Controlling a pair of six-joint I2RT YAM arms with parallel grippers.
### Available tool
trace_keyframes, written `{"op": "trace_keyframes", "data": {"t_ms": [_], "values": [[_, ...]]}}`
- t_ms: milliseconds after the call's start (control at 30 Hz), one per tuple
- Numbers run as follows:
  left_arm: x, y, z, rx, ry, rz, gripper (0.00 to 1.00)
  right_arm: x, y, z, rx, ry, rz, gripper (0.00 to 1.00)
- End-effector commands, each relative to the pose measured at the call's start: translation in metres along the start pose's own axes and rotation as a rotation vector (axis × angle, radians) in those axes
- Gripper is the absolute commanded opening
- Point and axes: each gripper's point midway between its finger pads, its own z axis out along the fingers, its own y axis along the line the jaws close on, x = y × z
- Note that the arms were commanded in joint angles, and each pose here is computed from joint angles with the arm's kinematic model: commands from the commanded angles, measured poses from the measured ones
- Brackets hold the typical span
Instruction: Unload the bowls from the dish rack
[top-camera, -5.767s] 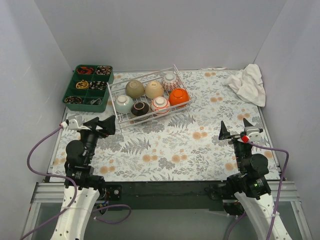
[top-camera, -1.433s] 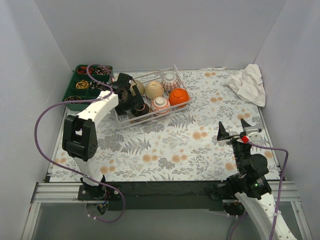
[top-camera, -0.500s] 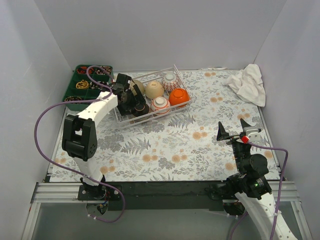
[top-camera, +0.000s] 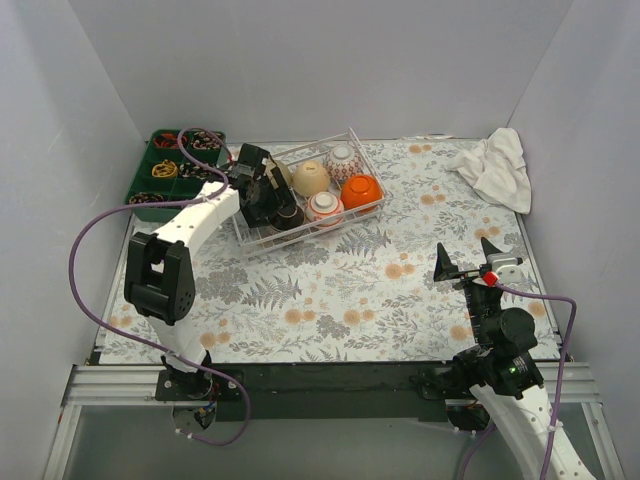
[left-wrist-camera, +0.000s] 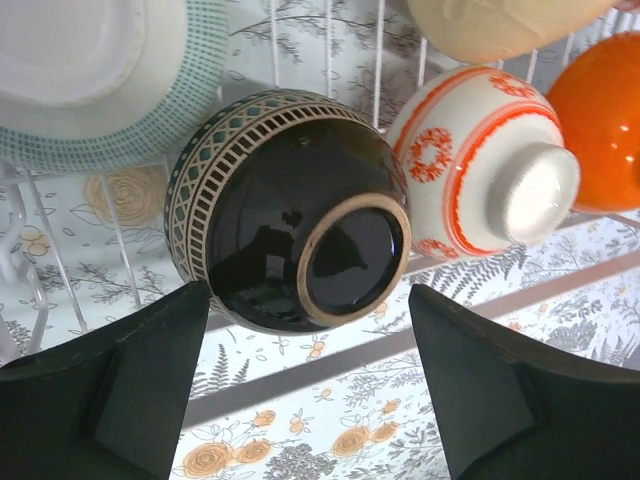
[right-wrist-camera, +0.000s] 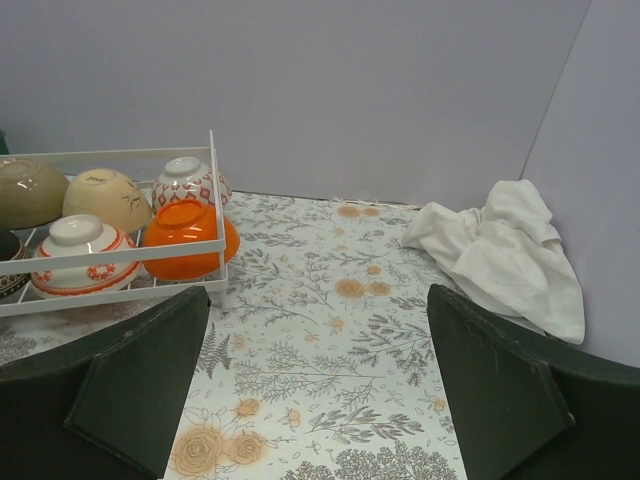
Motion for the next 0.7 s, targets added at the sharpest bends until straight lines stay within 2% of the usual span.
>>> {"op": "trace_keyframes", "data": {"t_ms": [0,233,467,533,567,667], "values": [[-0.019,-0.068,-0.057,0.218,-0.110,0.037,0.79,-0.061,-0.017,-0.024,0.040,-0.236,0.078,0.99],[-0.020,-0.063,-0.054,0.176,-0.138,0.053,0.79,-0.060,-0.012,-0.024,0.015,-0.236,0.064,0.99],[-0.010,-0.053,-0.040,0.151,-0.110,0.063,0.82,-0.075,0.014,-0.024,-0.143,-0.261,0.025,0.99],[-0.017,-0.051,-0.048,0.133,-0.141,0.080,0.86,-0.068,0.023,-0.019,-0.187,-0.199,0.017,0.99],[-0.024,-0.047,-0.051,0.107,-0.172,0.082,0.87,-0.079,0.029,-0.020,-0.229,-0.202,0.020,0.99],[-0.034,-0.035,-0.062,0.034,-0.220,0.123,0.95,-0.053,0.049,-0.007,-0.317,-0.009,0.021,0.99]]}}
